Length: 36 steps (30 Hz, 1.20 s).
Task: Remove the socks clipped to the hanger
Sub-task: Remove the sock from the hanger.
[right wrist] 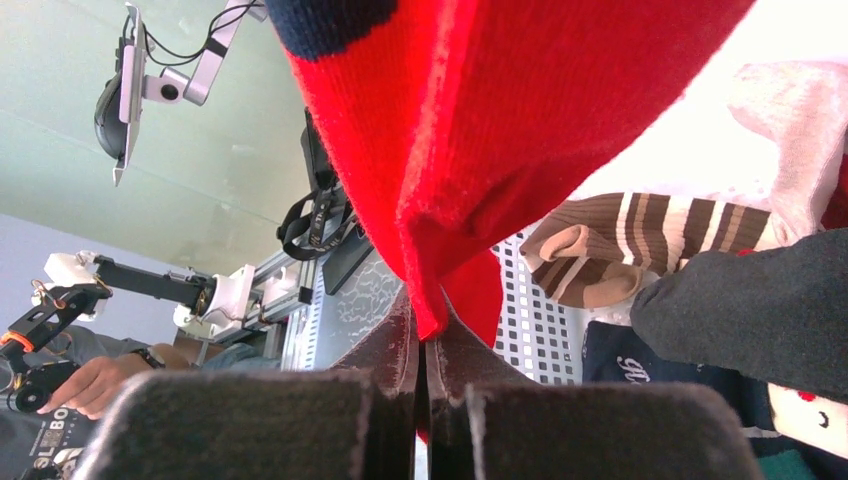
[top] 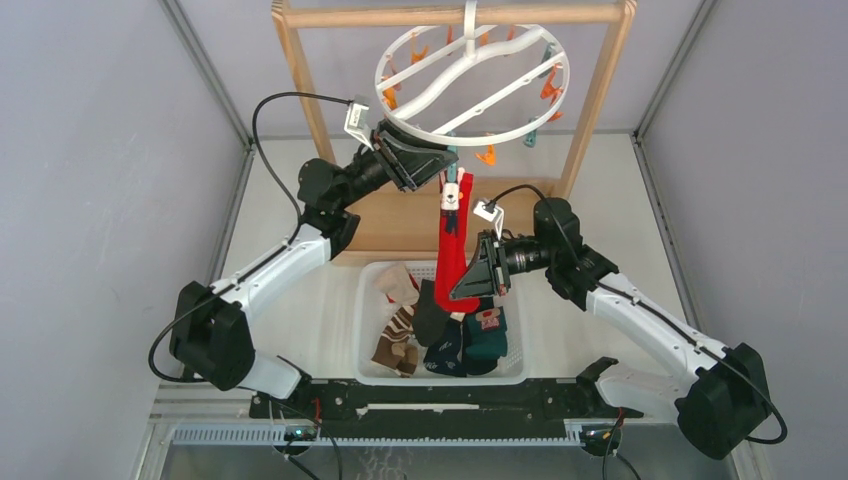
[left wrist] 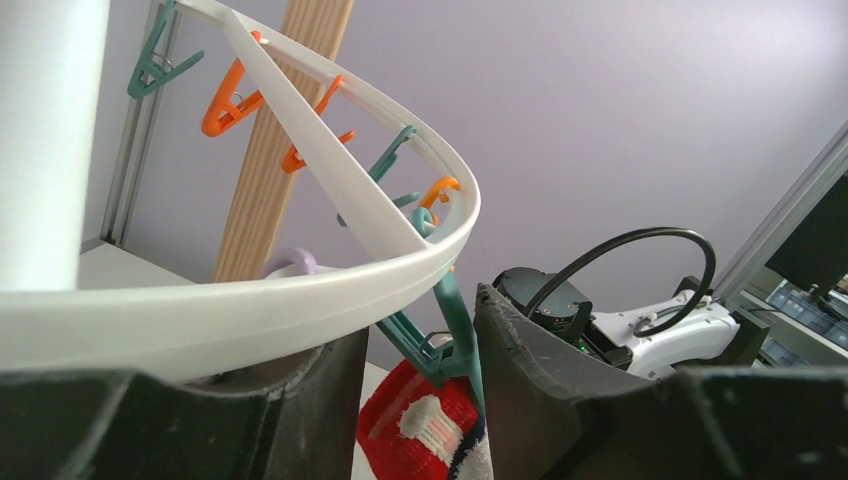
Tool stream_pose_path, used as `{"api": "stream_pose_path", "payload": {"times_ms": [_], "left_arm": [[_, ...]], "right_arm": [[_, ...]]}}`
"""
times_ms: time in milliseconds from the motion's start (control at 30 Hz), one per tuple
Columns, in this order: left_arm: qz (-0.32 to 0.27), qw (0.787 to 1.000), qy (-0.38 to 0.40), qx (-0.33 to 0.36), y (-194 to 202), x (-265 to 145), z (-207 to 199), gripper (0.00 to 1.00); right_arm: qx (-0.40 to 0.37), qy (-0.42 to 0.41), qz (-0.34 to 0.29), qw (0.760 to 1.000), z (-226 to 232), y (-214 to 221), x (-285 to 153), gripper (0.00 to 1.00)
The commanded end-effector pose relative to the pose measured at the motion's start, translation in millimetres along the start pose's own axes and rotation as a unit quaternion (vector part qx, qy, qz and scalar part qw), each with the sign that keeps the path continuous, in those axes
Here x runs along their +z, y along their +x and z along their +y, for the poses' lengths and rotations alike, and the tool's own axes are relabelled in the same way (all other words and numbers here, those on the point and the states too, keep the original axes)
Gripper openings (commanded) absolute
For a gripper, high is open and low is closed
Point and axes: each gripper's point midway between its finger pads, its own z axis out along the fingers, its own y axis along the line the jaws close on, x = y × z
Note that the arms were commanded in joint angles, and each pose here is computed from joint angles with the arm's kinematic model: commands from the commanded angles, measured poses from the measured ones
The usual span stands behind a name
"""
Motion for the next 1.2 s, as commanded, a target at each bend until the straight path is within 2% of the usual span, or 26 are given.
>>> {"api": "stream_pose_path", "payload": {"times_ms": [0,500,733,767,967,1167], "left_arm": [[-0.03,0.999,0.022,0.025,-23.2,5.3,-14.2,0.46],[-0.013,0.999,0.01,0.031,-19.9,6.3,-9.7,0.31],[0.002,1.0,-0.008,0.025,-13.7,3.4,-4.1,0.31],[0.006,1.0,-0.015,0.023,-11.7,2.1,-2.1,0.33],[0.033,0.996,-0.081,0.025,8.6,-17.8,16.6,0.63],[0.052,0.992,-0.115,0.032,22.2,-32.6,25.9,0.77]], "right_arm": [[-0.032,-0.014,0.001,0.999,11.9,-8.8,1.9,0.0],[-0.028,-0.01,0.0,1.0,5.5,-10.6,1.4,0.0],[-0.027,-0.003,0.0,1.0,3.5,-8.6,1.2,0.0],[-0.031,-0.002,-0.001,1.0,3.6,-8.9,1.4,0.0],[-0.018,0.019,0.003,1.0,-0.9,-2.6,0.2,0.0],[-0.015,0.026,0.004,1.0,-2.4,-0.4,1.7,0.0]]}}
